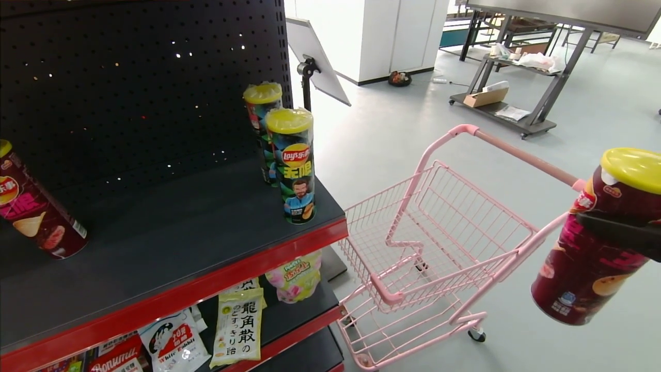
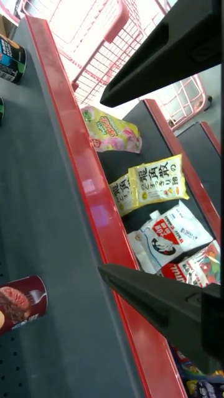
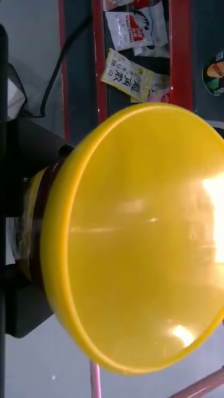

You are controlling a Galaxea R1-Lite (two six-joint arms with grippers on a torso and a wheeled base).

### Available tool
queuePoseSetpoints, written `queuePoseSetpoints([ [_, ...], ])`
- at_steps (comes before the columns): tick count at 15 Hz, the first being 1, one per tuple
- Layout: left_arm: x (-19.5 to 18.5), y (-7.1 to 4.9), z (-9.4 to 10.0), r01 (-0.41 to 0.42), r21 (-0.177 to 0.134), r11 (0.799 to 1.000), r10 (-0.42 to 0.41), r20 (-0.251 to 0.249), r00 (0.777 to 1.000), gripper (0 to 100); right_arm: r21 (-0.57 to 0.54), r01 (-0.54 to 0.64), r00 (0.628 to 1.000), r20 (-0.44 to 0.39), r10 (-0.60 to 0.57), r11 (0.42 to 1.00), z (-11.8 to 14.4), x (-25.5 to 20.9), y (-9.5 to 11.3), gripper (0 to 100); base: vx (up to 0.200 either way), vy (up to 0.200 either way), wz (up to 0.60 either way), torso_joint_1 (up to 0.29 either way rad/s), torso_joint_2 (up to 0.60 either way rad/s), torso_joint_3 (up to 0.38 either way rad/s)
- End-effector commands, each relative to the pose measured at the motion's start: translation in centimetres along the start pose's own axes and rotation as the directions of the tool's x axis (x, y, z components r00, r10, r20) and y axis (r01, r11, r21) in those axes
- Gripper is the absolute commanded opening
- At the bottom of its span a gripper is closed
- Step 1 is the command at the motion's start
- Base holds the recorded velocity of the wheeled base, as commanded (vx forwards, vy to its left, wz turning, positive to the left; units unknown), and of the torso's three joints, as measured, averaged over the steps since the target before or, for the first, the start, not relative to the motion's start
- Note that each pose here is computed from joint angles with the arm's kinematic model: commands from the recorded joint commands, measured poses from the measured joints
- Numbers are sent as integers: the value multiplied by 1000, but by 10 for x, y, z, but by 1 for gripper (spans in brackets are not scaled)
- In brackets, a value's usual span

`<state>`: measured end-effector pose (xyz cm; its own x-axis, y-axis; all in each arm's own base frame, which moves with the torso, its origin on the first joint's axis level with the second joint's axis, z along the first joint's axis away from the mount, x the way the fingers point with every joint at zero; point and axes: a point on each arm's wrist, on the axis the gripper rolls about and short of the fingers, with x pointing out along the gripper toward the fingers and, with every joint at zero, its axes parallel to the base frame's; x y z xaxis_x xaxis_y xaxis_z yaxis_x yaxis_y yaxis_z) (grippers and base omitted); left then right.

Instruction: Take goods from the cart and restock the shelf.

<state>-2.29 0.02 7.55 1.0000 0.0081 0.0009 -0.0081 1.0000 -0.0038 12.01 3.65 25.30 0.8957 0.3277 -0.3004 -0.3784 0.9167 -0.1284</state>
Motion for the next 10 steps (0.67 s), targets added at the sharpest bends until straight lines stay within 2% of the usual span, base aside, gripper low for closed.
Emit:
queuePoseSetpoints([
  [1, 0, 0, 0, -1, -1, 1000, 1, -1, 1000, 100, -1, -9, 1000, -15, 9, 1000, -2, 3, 1, 0, 0, 0, 600, 2, 2, 7],
  [8, 0, 0, 0, 0, -1, 1000, 0, -1, 1000, 100, -5, -25, 1000, -2, 25, 1000, -4, -2, 3, 0, 0, 0, 600, 4, 3, 2],
  [10, 0, 0, 0, 0, -1, 1000, 0, -1, 1000, 100, -11, -39, 999, -10, 39, 999, -10, -4, 6, 0, 0, 0, 0, 0, 0, 0],
])
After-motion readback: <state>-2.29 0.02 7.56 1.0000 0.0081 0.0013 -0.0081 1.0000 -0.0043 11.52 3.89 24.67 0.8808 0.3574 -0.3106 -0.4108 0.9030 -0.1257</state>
